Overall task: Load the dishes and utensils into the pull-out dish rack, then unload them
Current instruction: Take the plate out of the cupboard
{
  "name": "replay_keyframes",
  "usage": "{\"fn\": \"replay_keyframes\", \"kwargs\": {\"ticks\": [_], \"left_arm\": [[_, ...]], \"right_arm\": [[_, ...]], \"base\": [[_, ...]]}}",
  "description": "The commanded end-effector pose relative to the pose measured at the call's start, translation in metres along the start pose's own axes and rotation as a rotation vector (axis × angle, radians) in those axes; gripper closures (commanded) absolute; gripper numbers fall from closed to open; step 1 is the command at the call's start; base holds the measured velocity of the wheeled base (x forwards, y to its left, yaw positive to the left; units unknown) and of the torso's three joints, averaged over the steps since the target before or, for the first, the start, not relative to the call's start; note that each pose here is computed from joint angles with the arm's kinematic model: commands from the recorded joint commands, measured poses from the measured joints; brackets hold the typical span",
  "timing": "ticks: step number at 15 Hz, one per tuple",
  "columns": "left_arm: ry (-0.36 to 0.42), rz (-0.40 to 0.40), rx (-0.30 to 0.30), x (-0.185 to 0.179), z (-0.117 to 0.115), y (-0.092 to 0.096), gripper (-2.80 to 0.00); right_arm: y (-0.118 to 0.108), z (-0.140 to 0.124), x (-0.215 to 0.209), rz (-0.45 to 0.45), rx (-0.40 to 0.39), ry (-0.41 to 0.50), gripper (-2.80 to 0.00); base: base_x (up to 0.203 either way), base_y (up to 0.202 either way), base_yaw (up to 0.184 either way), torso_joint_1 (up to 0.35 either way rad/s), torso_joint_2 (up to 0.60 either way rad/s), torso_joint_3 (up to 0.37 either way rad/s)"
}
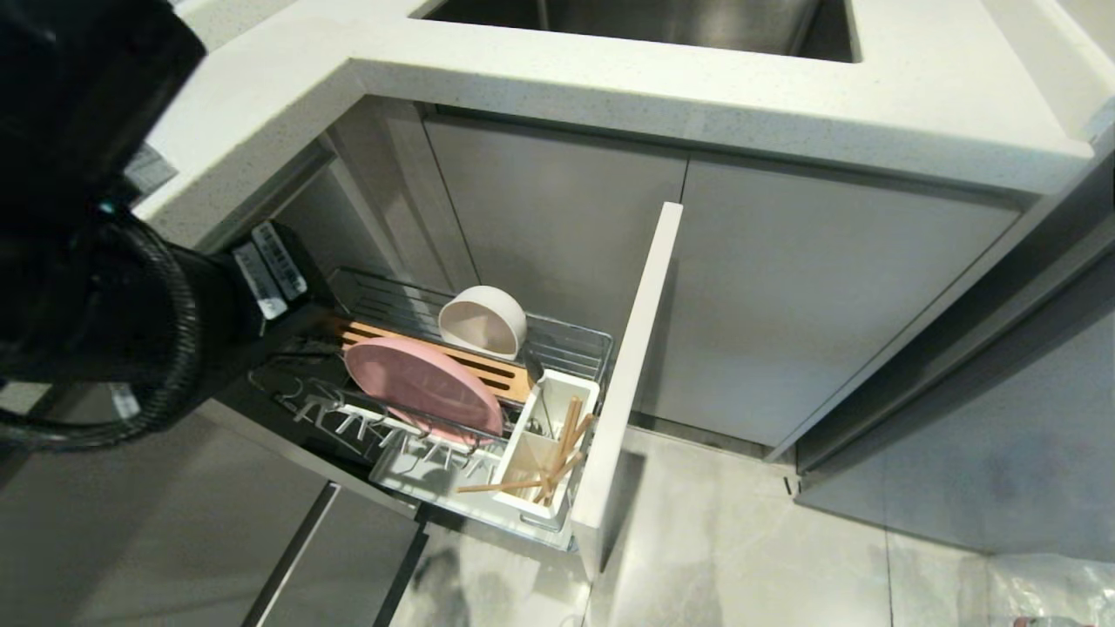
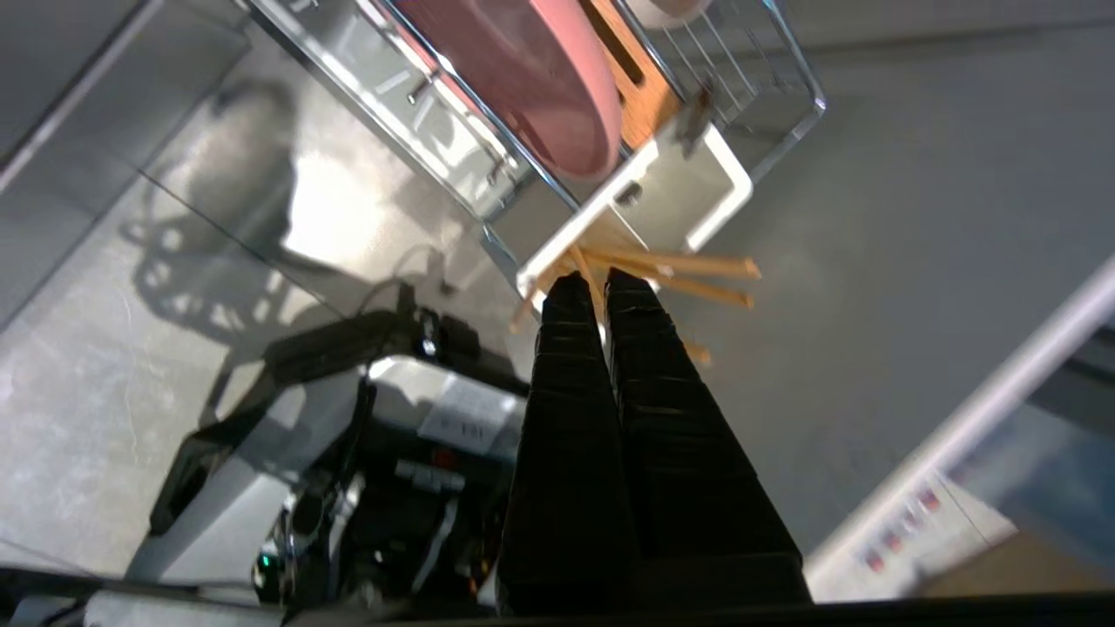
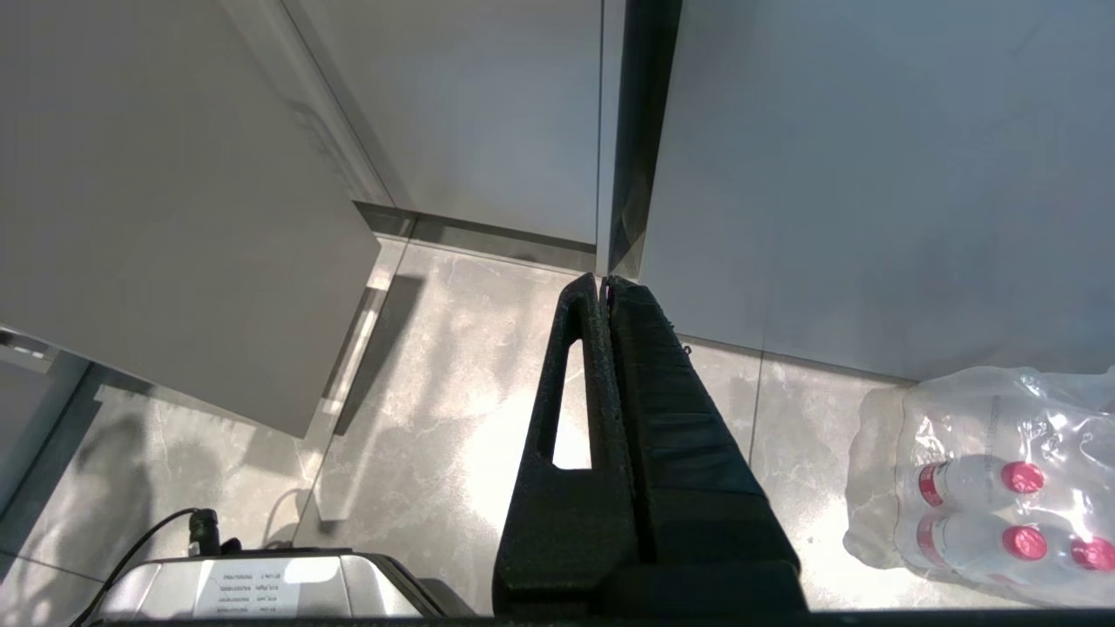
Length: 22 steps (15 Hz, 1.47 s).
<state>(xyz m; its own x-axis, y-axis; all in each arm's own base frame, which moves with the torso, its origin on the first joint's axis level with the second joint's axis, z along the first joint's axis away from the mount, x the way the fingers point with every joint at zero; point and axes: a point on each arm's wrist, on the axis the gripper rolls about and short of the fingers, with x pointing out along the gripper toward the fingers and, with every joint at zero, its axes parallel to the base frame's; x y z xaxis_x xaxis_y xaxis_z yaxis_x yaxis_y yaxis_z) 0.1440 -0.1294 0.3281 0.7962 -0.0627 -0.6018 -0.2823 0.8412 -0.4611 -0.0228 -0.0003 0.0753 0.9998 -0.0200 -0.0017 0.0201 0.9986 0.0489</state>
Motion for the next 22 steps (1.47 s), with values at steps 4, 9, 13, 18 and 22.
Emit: {"fn": "replay_keyframes", "kwargs": {"ticks": [4,9,13,18,22], "left_arm": [[-0.131,0.094,0.020,0.051,-0.026,-0.009,0.00],[-0.172,0.136,0.050,0.084,-0.040,-0.013,-2.80],[-0.190,0.150,0.027,0.094,-0.036,-0.013,-2.80],[-0.216,0.208,-0.014,0.124,-0.029,-0.011,-2.80],[-0.220,0.235,-0.033,0.148,-0.028,-0.011,-2.80]], "right_arm": [[0.000,0.000,0.000,0.000,0.000,0.001,0.00],[0.000,0.000,0.000,0.000,0.000,0.001,0.00],[0.000,0.000,0.000,0.000,0.000,0.001,0.00],[0.000,0.000,0.000,0.000,0.000,0.001,0.00],[0.000,0.000,0.000,0.000,0.000,0.001,0.00]], "base": [[0.000,0.000,0.000,0.000,0.00,0.000],[0.000,0.000,0.000,0.000,0.00,0.000],[0.000,0.000,0.000,0.000,0.00,0.000],[0.000,0.000,0.000,0.000,0.00,0.000],[0.000,0.000,0.000,0.000,0.00,0.000]]}}
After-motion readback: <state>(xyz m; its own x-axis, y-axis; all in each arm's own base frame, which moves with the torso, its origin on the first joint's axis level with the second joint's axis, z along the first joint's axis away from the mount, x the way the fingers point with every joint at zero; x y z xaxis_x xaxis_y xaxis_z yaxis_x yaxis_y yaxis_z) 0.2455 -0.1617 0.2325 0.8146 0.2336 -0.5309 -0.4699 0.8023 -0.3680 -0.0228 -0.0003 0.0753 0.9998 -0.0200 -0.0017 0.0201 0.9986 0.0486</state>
